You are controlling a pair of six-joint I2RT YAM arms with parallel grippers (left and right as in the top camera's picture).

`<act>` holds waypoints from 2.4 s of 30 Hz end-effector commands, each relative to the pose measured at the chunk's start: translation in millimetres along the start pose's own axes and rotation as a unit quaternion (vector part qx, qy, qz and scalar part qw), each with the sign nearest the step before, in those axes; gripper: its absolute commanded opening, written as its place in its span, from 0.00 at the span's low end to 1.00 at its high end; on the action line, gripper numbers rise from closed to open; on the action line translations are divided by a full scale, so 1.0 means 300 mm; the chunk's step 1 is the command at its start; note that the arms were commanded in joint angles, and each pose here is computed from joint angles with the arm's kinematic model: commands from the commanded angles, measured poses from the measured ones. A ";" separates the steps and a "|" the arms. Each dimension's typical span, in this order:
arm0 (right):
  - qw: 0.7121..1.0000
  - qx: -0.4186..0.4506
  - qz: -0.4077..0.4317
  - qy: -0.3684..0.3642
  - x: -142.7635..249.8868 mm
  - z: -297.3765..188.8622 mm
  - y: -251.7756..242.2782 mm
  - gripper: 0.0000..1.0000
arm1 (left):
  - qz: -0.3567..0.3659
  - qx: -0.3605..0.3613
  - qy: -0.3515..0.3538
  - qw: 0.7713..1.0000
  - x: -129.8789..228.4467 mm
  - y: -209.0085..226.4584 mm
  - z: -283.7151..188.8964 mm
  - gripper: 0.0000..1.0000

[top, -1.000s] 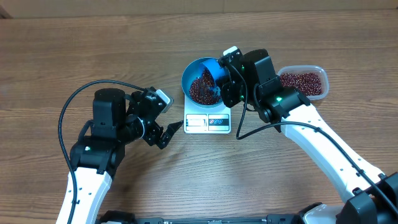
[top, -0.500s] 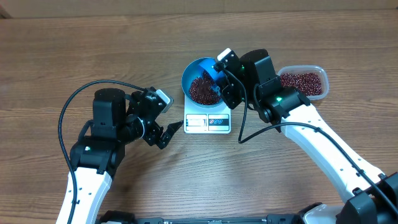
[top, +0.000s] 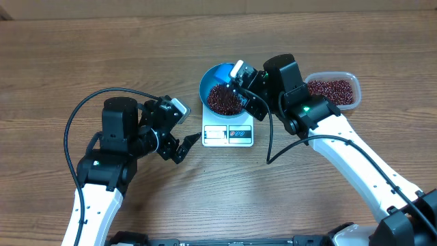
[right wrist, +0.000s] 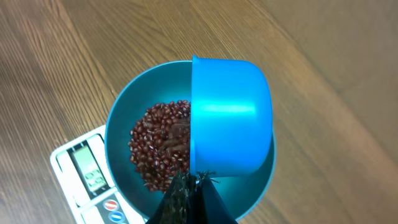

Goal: Scoop item into bowl and weigh 150g on scale
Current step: 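Tip the scoop to pour red beans into the teal bowl, then lift the empty scoop away from the bowl toward the right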

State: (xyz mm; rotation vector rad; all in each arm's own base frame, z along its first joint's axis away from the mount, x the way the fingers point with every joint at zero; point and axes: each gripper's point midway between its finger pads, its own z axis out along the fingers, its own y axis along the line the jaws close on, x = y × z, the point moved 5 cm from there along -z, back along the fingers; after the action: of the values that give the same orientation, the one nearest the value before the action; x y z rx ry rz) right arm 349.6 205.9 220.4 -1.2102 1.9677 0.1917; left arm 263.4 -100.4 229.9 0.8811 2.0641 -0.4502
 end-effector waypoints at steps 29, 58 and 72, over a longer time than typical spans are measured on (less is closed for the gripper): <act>0.978 0.022 0.193 -0.078 -0.105 -0.042 -0.046 0.04 | 0.007 -0.003 -0.001 1.000 0.005 0.004 -0.004 1.00; 0.877 0.373 0.304 0.020 0.078 -0.374 -0.316 0.04 | 0.007 -0.003 0.000 1.000 0.005 0.004 -0.004 1.00; 0.828 0.406 0.346 0.175 0.375 -0.363 -0.417 0.04 | 0.007 -0.003 0.000 1.000 0.005 0.004 -0.004 0.99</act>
State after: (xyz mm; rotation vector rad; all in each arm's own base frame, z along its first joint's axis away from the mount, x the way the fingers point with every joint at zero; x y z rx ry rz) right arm 356.5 16.3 250.0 0.0231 2.3340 -0.4700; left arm 263.4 -100.3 229.9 0.8808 2.0647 -0.4505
